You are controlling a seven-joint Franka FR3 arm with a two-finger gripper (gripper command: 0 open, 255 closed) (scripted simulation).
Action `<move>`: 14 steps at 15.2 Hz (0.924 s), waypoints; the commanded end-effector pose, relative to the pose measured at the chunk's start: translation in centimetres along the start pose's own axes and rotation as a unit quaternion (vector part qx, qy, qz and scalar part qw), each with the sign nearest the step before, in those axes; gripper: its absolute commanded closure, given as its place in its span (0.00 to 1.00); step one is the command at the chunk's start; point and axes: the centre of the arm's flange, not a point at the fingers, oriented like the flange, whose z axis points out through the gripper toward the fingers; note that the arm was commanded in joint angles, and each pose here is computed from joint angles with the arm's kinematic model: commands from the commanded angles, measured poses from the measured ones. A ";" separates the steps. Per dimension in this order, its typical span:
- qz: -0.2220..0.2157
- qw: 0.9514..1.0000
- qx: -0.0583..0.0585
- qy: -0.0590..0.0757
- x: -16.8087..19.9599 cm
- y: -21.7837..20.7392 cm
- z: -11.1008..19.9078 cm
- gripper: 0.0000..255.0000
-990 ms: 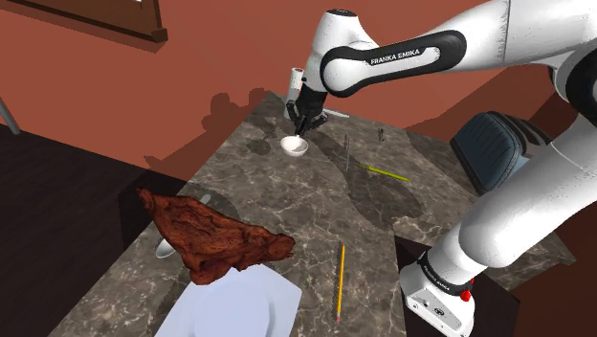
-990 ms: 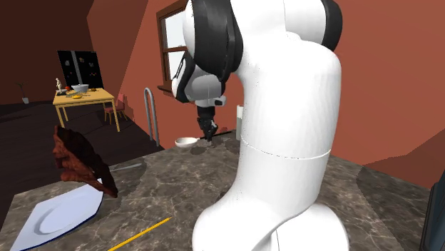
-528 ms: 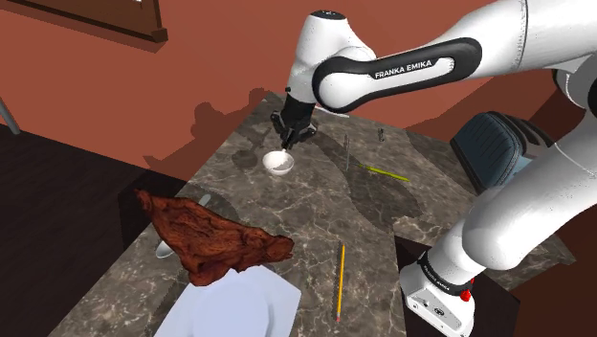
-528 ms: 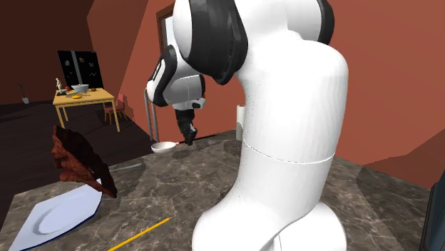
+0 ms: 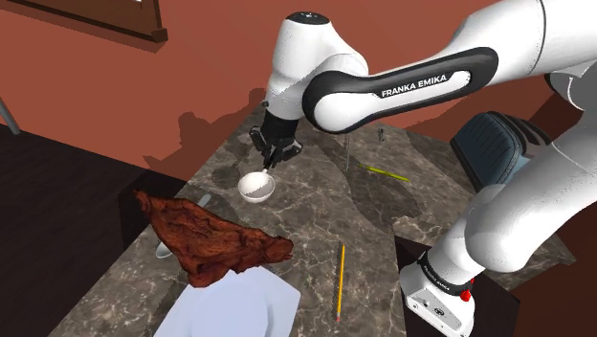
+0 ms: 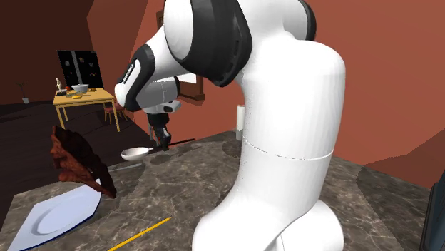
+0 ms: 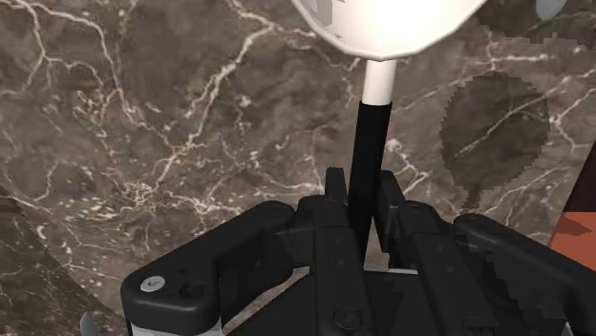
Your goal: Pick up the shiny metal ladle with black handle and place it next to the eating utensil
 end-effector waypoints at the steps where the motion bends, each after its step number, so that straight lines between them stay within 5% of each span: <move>1: 0.001 1.000 0.000 0.000 -2.3 -0.4 -0.5 1.00; 14: 0.001 1.000 0.000 0.000 -3.1 0.3 6.3 1.00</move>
